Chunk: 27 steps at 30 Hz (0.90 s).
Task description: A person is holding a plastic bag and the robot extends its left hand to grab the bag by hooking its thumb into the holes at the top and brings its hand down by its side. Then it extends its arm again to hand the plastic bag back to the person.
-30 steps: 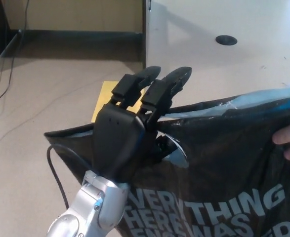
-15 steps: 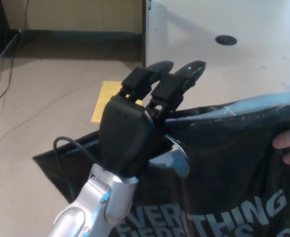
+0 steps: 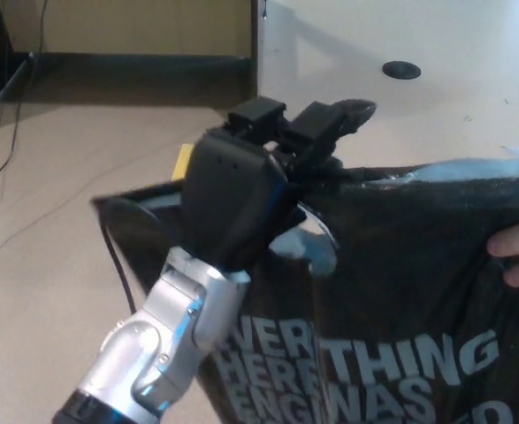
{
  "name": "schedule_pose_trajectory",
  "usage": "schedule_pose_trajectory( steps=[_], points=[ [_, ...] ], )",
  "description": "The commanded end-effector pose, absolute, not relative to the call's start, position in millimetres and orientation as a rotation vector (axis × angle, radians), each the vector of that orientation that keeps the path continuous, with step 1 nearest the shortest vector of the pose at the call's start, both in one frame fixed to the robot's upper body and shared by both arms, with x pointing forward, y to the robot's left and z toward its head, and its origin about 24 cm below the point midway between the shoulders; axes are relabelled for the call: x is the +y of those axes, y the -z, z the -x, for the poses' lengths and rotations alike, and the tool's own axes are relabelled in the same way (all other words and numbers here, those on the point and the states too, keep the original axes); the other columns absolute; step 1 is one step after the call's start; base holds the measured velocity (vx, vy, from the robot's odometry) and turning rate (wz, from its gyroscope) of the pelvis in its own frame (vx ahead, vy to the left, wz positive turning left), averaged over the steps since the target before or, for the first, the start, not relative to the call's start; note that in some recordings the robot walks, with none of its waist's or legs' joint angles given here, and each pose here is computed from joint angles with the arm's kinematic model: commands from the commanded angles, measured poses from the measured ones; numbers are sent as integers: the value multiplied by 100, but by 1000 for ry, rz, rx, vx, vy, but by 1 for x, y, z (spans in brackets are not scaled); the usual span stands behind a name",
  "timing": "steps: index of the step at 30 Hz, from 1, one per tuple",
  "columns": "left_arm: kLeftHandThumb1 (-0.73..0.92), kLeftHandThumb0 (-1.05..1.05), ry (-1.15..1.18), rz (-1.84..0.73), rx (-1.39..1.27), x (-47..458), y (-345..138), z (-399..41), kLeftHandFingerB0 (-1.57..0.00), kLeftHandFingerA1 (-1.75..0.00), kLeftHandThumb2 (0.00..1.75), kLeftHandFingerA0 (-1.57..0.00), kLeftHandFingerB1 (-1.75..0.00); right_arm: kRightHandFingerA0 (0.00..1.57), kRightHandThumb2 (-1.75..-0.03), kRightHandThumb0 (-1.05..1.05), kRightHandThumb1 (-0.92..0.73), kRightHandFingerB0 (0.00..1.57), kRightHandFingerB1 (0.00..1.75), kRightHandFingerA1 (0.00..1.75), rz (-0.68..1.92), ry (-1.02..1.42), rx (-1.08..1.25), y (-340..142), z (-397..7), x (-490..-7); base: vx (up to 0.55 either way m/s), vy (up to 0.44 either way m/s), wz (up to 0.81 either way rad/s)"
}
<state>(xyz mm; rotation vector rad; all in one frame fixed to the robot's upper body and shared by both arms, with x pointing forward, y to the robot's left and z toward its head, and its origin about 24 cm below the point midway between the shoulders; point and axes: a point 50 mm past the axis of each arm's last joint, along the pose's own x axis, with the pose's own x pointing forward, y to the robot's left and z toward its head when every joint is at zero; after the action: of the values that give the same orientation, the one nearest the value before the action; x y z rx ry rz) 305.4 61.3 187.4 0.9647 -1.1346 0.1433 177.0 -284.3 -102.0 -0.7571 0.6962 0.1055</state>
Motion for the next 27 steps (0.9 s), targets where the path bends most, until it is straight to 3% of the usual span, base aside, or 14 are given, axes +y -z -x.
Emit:
schedule_pose_trajectory(
  steps=[1, 3, 4, 5, 8, 14, 16, 17, 19, 20, 21, 22, 23, 27],
  points=[
    [56, -21, -229, -982, -1164, 71, -182, -298, -80, -142, 90, -121, -121, 70, -62, -38, -64, 63, 44, 48, 777, -137, 735, 109, -161, -284, 0, 0, 0],
    [56, -20, -238, -968, -1173, 71, -183, -299, -78, -144, 91, -122, -121, 70, -62, -37, -65, 62, 43, 48, 767, -134, 734, 108, -162, -285, 0, 0, 0],
    [69, -13, -243, -943, -1183, 71, -185, -300, -54, -175, 71, -89, -159, 70, -61, -36, -66, 61, 42, 47, 761, -125, 730, 107, -165, -286, 0, 0, 0],
    [72, -13, -245, -933, -1182, 71, -184, -301, -55, -175, 70, -88, -162, 69, -61, -37, -65, 61, 42, 47, 761, -120, 734, 107, -165, -287, 0, 0, 0],
    [69, -9, -252, -910, -1170, 73, -181, -299, -53, -175, 77, -86, -161, 73, -60, -33, -69, 64, 43, 47, 774, -128, 746, 109, -160, -286, 0, 0, 0],
    [76, -14, -286, -891, -1163, 86, -187, -303, -51, -175, 69, -87, -165, 70, -61, -37, -66, 62, 42, 48, 758, -118, 743, 108, -170, -282, 0, 0, 0],
    [70, -9, -289, -889, -1160, 92, -189, -302, -52, -175, 74, -86, -164, 71, -62, -38, -65, 62, 43, 49, 749, -115, 739, 108, -171, -282, 0, 0, 0],
    [59, -15, -295, -893, -1163, 95, -188, -301, -79, -144, 93, -119, -122, 73, -60, -33, -68, 65, 43, 49, 748, -112, 743, 108, -169, -283, 0, 0, 0],
    [60, -7, -318, -889, -1172, 100, -188, -299, -78, -146, 96, -119, -124, 75, -61, -34, -68, 65, 44, 51, 763, -121, 737, 108, -169, -282, 0, 0, 0],
    [68, 1, -327, -881, -1176, 104, -189, -298, -53, -175, 82, -80, -154, 75, -61, -34, -68, 65, 44, 51, 766, -128, 732, 108, -169, -283, 0, 0, 0],
    [58, -12, -344, -881, -1165, 113, -193, -300, -83, -142, 95, -120, -121, 73, -60, -33, -69, 64, 44, 49, 765, -126, 716, 105, -175, -282, 0, 0, 0],
    [58, -12, -351, -880, -1160, 117, -195, -301, -83, -142, 95, -120, -121, 73, -60, -33, -69, 64, 44, 49, 764, -125, 710, 104, -178, -282, 0, 0, 0],
    [69, -8, -364, -887, -1154, 125, -195, -301, -63, -175, 82, -89, -152, 74, -60, -34, -68, 65, 44, 49, 764, -117, 715, 104, -179, -282, 0, 0, 0],
    [72, -4, -411, -918, -1121, 149, -193, -295, -63, -175, 82, -84, -152, 70, -63, -40, -65, 61, 43, 49, 772, -124, 742, 106, -174, -284, 0, 0, 0]
  ],
)
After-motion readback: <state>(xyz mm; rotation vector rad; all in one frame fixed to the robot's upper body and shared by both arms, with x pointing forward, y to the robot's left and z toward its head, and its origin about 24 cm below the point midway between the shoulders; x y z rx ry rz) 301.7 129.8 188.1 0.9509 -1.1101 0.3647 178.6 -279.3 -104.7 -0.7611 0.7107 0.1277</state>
